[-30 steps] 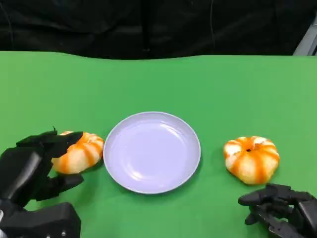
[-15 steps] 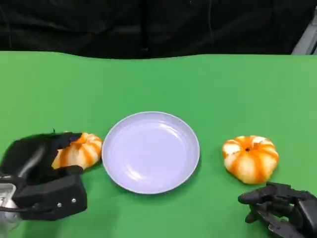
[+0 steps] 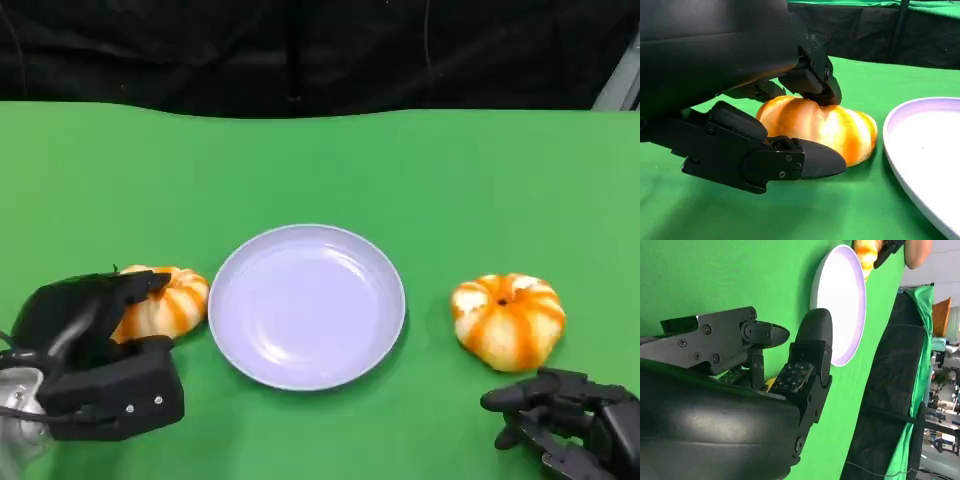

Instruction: Grasp the bread from the table and place it into the plate.

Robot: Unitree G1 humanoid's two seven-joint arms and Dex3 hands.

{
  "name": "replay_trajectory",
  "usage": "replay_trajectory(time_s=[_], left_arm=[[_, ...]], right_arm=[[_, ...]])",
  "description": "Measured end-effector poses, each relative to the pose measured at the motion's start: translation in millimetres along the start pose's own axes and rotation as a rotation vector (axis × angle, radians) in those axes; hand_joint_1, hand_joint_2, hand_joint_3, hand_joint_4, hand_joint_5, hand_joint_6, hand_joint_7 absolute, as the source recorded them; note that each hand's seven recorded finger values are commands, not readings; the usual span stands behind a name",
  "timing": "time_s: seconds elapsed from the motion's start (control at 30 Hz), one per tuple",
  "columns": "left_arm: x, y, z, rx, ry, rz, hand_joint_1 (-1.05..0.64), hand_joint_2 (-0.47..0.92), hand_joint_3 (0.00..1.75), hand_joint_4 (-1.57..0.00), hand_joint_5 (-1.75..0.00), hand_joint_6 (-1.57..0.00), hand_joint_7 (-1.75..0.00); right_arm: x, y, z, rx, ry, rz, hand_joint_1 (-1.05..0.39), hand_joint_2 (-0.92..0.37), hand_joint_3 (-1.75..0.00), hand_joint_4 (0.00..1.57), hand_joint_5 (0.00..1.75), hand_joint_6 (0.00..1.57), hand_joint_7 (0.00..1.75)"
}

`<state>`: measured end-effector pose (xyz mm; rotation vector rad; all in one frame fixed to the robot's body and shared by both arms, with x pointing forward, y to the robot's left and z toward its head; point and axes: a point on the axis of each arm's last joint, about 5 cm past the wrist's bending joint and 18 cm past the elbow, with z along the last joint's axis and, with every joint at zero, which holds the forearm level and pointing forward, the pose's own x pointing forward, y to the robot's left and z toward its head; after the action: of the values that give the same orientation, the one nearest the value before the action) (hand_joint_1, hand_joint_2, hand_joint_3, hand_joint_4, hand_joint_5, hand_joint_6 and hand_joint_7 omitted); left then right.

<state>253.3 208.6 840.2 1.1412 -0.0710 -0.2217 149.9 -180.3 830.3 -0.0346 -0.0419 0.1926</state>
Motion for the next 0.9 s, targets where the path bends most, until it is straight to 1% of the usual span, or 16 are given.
replay_trajectory(time_s=[0.13,0.17,0.2,0.27,0.33,0.53,0.57,0.6,0.73,0.9], left_arm=[[0.0,-0.2,0.1,-0.008,0.003,0.004,-0.78,0.92,0.43,-0.50,-0.01,-0.62,-0.01],[0.0,-0.4,0.1,-0.009,0.004,0.003,-0.61,0.92,0.25,-0.51,0.00,-0.63,0.00],[0.1,-0.9,0.0,-0.006,0.006,-0.002,-0.53,0.92,0.16,-0.51,0.00,-0.63,0.00],[1.5,-1.3,1.1,0.001,0.006,-0.009,-0.41,0.90,0.06,-0.51,0.00,-0.63,0.00],[2.5,-1.4,2.0,0.006,0.003,-0.013,-0.33,0.87,0.02,-0.50,0.00,-0.63,0.00],[2.7,-2.3,3.2,-0.008,-0.001,-0.012,-0.29,0.86,0.00,-0.50,0.00,-0.63,0.00],[2.7,-2.3,3.3,-0.009,-0.002,-0.012,-0.19,0.82,0.00,-0.49,0.00,-0.62,0.00],[2.7,-2.5,3.4,-0.009,-0.003,-0.013,-0.15,0.80,0.00,-0.49,0.00,-0.62,0.00],[2.5,-3.0,3.9,-0.008,-0.011,-0.017,-0.11,0.79,0.00,-0.48,0.00,-0.62,0.00],[2.5,-3.0,4.3,-0.009,-0.017,-0.031,-0.03,0.81,0.01,-0.45,0.00,-0.61,0.00]], right_arm=[[0.0,0.0,0.0,0.000,0.000,0.000,-0.01,-0.92,-0.36,0.78,1.22,0.96,0.62],[0.0,0.0,0.0,0.000,0.000,0.000,-0.01,-0.92,-0.36,0.78,1.22,0.96,0.62],[-0.1,0.0,0.0,0.000,0.000,0.000,-0.01,-0.92,-0.36,0.78,1.22,0.96,0.62],[-0.3,0.0,-0.1,0.001,0.001,-0.001,0.00,-0.92,-0.37,0.77,1.22,0.96,0.62],[-0.4,-0.1,-0.2,0.003,0.000,0.000,-0.01,-0.92,-0.37,0.77,1.23,0.96,0.62],[-0.5,-0.1,-0.2,0.003,-0.001,-0.001,-0.02,-0.92,-0.37,0.77,1.23,0.96,0.62],[-0.5,-0.1,-0.2,0.003,-0.001,-0.001,-0.01,-0.92,-0.37,0.77,1.23,0.96,0.62],[-0.5,-0.1,-0.2,0.003,-0.001,-0.001,-0.01,-0.92,-0.37,0.77,1.23,0.96,0.61],[-0.6,0.0,-0.3,0.001,-0.001,0.000,-0.01,-0.92,-0.36,0.78,1.23,0.96,0.61],[-0.6,0.0,-0.3,0.001,-0.002,0.000,-0.02,-0.92,-0.36,0.77,1.23,0.96,0.61]])
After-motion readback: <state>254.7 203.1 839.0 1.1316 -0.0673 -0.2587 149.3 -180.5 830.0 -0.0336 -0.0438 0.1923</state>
